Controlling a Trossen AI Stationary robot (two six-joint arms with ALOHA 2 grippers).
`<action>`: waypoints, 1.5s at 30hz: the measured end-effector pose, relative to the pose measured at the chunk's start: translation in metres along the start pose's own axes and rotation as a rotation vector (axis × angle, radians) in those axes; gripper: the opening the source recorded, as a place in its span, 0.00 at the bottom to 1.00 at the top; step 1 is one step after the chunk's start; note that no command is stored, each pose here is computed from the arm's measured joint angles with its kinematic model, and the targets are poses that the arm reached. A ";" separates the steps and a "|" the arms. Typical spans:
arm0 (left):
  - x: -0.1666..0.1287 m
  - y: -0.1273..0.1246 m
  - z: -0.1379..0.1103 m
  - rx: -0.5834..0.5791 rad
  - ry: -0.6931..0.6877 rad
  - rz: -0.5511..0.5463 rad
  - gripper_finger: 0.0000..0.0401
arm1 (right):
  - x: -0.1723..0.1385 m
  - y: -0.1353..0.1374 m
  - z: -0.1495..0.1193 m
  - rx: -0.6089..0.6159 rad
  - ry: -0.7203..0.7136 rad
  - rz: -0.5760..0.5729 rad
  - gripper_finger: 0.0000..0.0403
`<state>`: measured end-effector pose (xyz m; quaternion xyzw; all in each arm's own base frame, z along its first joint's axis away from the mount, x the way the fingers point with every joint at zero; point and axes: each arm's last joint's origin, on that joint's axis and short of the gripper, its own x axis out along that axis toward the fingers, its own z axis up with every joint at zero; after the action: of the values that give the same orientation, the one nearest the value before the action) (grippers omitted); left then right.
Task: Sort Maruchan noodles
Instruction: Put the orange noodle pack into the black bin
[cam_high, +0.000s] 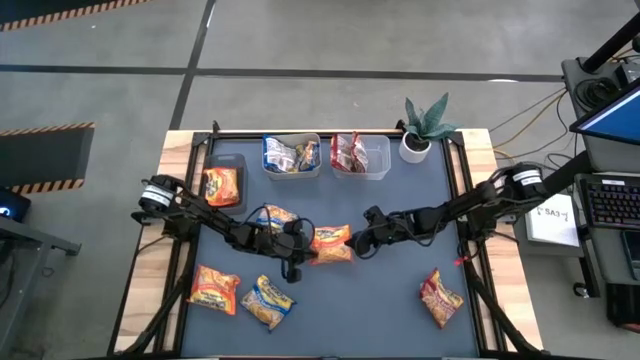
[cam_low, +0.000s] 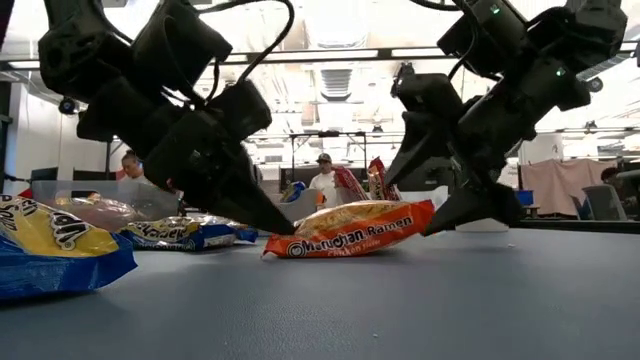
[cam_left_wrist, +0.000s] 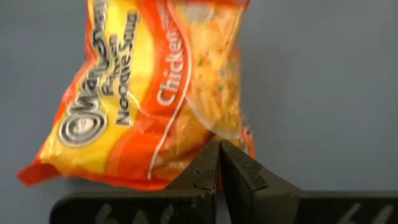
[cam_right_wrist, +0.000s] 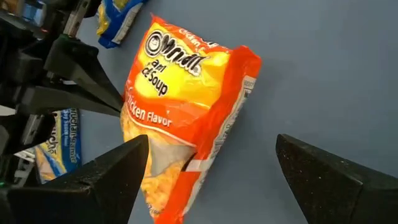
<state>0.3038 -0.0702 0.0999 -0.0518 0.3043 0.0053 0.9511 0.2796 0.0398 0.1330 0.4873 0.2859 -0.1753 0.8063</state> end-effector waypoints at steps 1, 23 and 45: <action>0.000 0.001 -0.002 0.001 0.011 0.003 0.00 | 0.003 0.001 0.000 -0.004 -0.009 0.019 0.85; -0.001 0.002 -0.006 -0.005 0.019 0.018 0.00 | 0.038 -0.003 -0.003 -0.028 -0.092 0.173 0.82; -0.001 0.003 -0.005 -0.002 0.009 0.028 0.00 | 0.041 0.002 0.000 -0.044 -0.122 0.171 0.80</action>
<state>0.3000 -0.0681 0.0958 -0.0484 0.3095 0.0188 0.9495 0.3122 0.0406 0.1083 0.4806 0.1974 -0.1292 0.8446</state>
